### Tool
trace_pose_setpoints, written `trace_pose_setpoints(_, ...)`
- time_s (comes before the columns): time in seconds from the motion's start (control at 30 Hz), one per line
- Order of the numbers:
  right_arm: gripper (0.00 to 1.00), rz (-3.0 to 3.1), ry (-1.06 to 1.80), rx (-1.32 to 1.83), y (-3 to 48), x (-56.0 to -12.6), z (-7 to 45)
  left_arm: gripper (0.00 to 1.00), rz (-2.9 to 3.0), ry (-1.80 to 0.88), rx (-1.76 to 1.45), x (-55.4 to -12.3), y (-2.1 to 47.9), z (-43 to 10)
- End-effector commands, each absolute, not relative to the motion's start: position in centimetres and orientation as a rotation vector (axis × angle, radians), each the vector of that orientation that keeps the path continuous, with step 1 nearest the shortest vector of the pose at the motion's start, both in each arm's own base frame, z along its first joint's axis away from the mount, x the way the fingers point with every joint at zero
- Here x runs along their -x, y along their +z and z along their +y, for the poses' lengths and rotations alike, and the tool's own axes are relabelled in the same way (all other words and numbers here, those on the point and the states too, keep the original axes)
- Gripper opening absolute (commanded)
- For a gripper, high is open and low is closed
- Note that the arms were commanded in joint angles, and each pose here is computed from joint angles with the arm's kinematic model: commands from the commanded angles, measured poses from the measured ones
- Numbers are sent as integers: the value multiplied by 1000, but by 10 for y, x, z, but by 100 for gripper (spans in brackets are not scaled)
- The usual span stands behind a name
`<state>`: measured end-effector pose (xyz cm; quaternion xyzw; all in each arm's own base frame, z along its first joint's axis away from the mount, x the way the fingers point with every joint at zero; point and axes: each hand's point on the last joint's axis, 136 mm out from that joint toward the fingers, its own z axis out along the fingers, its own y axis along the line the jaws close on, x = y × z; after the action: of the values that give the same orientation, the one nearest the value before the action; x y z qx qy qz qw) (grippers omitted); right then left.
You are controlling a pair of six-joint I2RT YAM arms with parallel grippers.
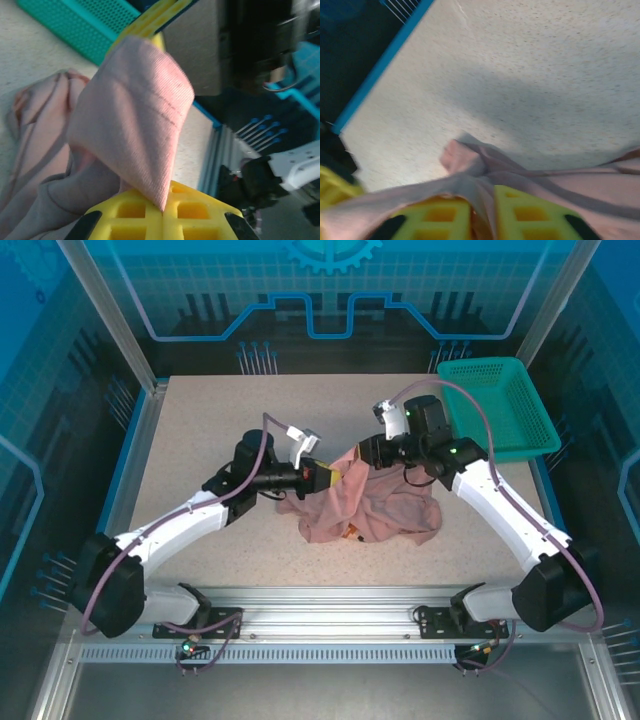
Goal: Fold the inside-out t-shirt
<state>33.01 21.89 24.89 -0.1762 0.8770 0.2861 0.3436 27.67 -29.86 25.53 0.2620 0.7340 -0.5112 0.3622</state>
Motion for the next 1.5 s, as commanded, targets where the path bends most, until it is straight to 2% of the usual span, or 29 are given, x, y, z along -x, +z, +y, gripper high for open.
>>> trace_pose_setpoints(0.0,28,2333,571,547,238,-318,202,0,1746,-1468,-752,-253,290,-294)
trace_pose_setpoints(0.23,48,2233,809,655,239,-275,220,0,1760,-1455,-684,-266,292,-284)
trace_pose_setpoints(0.5,56,2266,952,620,212,-277,247,0,1758,-1443,-682,-265,293,-282)
trace_pose_setpoints(0.53,55,2282,950,621,207,-278,250,0,1756,-1437,-677,-265,293,-281)
trace_pose_setpoints(0.57,48,2292,955,622,205,-279,252,0,1758,-1426,-665,-267,293,-280)
trace_pose_setpoints(0.73,4,2201,1104,637,226,-270,259,0,1787,-1355,-439,-294,284,-252)
trace_pose_setpoints(0.77,0,2149,1176,646,237,-267,262,0,1798,-1352,-380,-302,280,-245)
trace_pose_setpoints(0.93,0,1945,1384,704,276,-254,276,1,1870,-1385,-152,-334,253,-218)
trace_pose_setpoints(1.0,0,1902,1405,706,284,-254,278,9,1910,-1372,-106,-341,242,-213)
trace_pose_setpoints(1.27,0,1867,1414,669,287,-270,285,50,2082,-1129,-26,-342,208,-190)
trace_pose_setpoints(1.37,0,1870,1414,671,284,-273,287,58,2115,-1010,-11,-335,205,-178)
trace_pose_setpoints(1.47,0,1875,1397,692,280,-274,289,61,2121,-862,-42,-325,214,-172)
